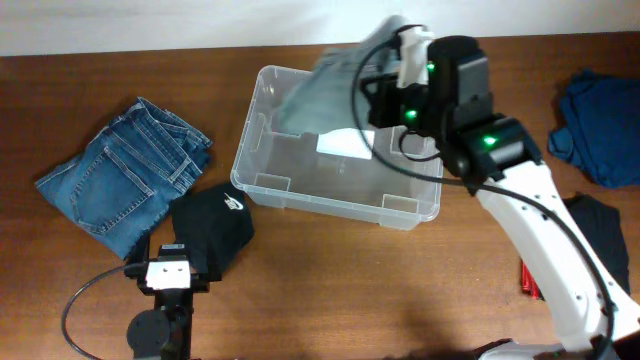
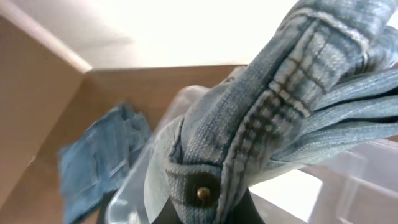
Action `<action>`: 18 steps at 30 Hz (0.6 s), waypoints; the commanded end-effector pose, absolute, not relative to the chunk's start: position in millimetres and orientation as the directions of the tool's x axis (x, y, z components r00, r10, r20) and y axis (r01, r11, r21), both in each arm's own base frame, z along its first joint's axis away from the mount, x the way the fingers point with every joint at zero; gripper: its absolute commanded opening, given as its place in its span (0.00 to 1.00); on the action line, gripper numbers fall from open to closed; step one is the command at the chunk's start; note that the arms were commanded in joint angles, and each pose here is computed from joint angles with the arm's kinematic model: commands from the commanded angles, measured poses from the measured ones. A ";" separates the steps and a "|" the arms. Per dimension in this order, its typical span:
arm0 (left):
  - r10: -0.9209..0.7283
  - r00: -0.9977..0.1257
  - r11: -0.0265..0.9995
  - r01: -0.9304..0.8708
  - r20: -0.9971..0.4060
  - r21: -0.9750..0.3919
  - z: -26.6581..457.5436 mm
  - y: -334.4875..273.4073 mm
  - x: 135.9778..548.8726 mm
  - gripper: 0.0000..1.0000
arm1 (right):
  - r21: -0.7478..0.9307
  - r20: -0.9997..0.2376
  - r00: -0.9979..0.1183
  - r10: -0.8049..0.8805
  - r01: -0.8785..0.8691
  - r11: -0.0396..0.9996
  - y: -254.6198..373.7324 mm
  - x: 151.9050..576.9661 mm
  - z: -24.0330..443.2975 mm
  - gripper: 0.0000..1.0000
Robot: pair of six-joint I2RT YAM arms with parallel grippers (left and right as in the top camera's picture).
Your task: Pack container
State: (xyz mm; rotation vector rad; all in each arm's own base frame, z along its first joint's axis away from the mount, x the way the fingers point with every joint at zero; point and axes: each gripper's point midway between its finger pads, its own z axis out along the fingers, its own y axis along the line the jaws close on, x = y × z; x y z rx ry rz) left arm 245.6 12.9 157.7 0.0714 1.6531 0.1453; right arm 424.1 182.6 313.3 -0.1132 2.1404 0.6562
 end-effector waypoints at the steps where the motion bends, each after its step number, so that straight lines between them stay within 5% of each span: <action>1: 0.149 -0.086 0.988 -0.032 -0.985 0.153 156.3 12.0 245.6 1.00 | 0.452 -0.785 -0.467 0.407 0.017 0.892 121.1 425.6 354.6 0.04; 9: 0.150 -0.086 0.988 -0.032 -0.985 0.153 156.3 12.0 245.6 1.00 | 0.560 -0.723 -0.263 0.639 0.320 0.764 69.4 418.5 363.3 0.04; 18: 0.149 -0.086 0.988 -0.032 -0.985 0.153 156.3 12.0 245.6 1.00 | 0.495 -0.799 -0.131 0.587 0.411 0.765 71.0 405.2 373.8 0.04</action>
